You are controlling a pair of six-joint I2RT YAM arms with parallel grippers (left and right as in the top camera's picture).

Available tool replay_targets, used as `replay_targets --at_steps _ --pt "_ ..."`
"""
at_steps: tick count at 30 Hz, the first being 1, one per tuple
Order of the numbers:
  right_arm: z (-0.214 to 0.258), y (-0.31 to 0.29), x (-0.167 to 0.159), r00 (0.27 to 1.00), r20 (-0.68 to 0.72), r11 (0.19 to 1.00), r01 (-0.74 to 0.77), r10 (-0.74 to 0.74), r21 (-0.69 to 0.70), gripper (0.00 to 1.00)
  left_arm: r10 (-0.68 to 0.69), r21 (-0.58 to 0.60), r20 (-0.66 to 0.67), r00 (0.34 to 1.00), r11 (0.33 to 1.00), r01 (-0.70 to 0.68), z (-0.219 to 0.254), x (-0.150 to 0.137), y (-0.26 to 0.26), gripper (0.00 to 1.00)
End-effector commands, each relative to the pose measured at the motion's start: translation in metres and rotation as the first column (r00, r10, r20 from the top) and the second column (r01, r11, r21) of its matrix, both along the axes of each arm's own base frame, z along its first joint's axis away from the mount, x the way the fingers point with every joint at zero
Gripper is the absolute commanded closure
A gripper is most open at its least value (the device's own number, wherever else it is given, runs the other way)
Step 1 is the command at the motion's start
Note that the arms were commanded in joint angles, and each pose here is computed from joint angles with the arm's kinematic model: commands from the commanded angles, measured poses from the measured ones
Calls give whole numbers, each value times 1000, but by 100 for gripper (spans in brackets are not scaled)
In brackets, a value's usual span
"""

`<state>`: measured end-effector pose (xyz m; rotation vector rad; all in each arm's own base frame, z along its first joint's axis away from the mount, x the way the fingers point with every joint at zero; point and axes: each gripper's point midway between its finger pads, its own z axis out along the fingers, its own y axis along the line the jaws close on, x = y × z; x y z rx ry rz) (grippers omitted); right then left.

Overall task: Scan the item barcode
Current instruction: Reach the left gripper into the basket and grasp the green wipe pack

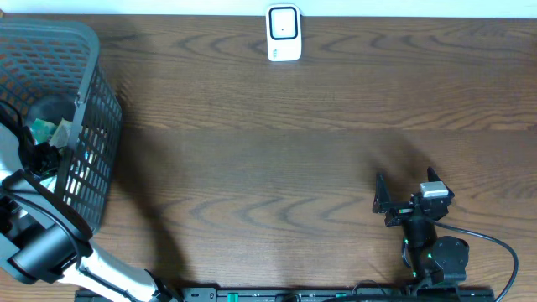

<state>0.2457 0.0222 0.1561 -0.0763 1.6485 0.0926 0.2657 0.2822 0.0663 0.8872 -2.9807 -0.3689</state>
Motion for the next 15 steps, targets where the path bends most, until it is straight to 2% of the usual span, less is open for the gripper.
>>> replay_targets --at_steps 1,4,15 --pt "0 3 0 1000 0 1000 -12 12 -3 1 6 -41 -50 999 999 -8 -30 -4 0 32" --pt "0 3 0 1000 0 1000 -12 12 -4 1 6 -31 -38 999 999 -8 -30 -1 2 39" --pt "0 3 0 1000 0 1000 -12 12 -3 1 14 11 11 1000 1000 -15 -29 10 12 39"
